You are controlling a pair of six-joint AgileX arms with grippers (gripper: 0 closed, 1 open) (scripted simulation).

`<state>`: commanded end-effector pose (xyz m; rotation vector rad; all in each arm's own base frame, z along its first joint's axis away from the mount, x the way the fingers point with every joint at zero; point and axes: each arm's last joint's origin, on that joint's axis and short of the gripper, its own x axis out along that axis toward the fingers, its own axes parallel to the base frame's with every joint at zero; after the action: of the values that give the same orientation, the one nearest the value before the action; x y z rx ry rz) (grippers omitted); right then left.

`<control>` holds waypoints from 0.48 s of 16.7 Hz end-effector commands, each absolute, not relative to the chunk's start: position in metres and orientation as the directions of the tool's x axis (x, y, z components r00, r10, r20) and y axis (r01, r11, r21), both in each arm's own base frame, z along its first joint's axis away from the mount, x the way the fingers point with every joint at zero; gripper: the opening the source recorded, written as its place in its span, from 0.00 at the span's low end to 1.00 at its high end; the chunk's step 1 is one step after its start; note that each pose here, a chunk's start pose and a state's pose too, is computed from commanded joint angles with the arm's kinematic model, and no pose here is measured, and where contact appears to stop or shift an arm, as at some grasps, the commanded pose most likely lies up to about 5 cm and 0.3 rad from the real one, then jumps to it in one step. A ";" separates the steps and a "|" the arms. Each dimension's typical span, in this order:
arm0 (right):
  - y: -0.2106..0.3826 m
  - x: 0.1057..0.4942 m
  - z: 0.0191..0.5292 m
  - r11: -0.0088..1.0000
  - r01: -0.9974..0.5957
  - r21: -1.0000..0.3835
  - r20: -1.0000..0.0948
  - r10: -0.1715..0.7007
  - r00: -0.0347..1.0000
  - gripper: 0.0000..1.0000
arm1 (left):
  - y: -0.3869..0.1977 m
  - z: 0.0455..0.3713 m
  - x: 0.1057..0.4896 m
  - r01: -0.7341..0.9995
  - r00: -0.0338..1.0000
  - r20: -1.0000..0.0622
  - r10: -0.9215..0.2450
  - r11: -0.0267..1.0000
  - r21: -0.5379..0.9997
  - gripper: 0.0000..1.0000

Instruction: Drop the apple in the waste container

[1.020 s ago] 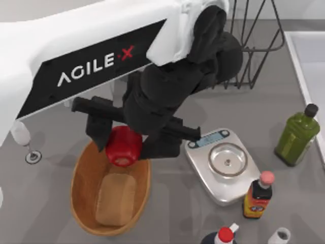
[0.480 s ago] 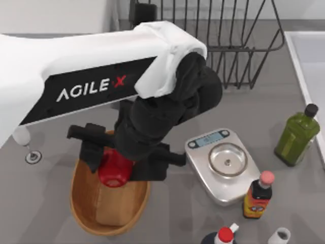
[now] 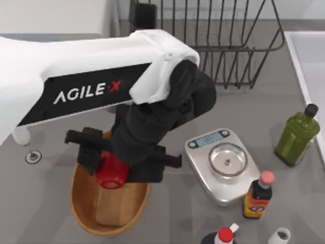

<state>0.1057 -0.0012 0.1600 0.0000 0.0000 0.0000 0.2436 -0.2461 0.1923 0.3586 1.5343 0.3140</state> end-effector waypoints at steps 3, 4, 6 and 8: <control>-0.001 0.106 0.160 1.000 0.000 0.000 0.000 0.000 1.000 1.00 | -0.246 0.192 0.244 0.025 0.016 -0.909 0.416 0.909 0.416 0.30; -0.001 0.106 0.160 1.000 0.000 0.000 0.000 0.000 1.000 1.00 | -0.246 0.192 0.244 0.025 0.016 -0.909 0.416 0.909 0.416 0.38; -0.001 0.106 0.160 1.000 0.000 0.000 0.000 0.000 1.000 1.00 | -0.246 0.192 0.244 0.025 0.016 -0.909 0.416 0.909 0.416 0.53; -0.001 0.106 0.160 1.000 0.000 0.000 0.000 0.000 1.000 1.00 | -0.246 0.192 0.244 0.025 0.016 -0.909 0.416 0.909 0.416 0.68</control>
<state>0.1057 -0.0012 0.1600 0.0000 0.0000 0.0000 0.2436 -0.2461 0.1923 0.3586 1.5343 0.3140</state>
